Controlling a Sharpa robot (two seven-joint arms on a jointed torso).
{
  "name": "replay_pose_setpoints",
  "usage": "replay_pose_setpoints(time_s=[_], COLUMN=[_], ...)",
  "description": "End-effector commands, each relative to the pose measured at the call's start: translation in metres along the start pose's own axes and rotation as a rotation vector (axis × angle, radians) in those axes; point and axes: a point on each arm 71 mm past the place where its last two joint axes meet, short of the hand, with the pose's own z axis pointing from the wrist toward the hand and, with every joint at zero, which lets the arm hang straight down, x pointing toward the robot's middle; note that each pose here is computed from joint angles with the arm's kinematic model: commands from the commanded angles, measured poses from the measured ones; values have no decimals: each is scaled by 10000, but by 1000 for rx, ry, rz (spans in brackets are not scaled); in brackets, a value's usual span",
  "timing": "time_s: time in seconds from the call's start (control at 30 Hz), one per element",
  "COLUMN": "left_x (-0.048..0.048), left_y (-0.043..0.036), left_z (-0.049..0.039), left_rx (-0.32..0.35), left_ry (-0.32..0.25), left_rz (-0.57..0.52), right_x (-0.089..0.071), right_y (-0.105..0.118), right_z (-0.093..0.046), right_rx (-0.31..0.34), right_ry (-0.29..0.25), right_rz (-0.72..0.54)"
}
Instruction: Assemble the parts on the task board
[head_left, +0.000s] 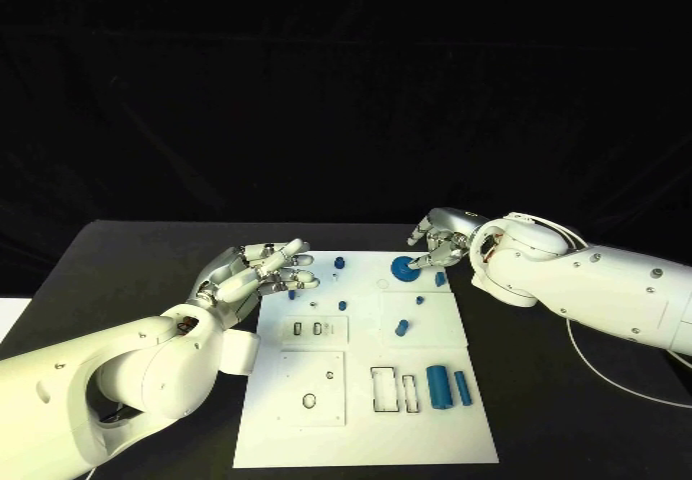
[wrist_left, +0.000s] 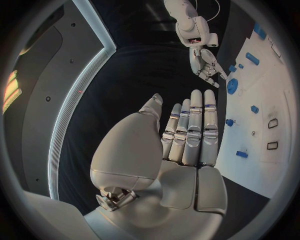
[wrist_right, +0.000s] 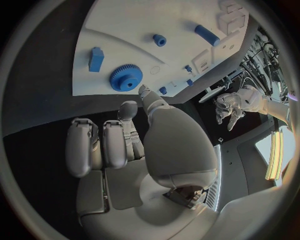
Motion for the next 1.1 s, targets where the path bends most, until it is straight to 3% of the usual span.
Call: replay_pose_setpoints(time_s=[0.03,1.1], left_x=[28,27], left_y=[-6,3], left_z=[10,24], left_rx=[3,0], left_ry=[24,26], left_rz=[-13,-14], right_x=[52,293], right_y=[-21,23], right_z=[19,160], right_rx=[36,45], right_ry=[65,120], right_rz=[11,-59])
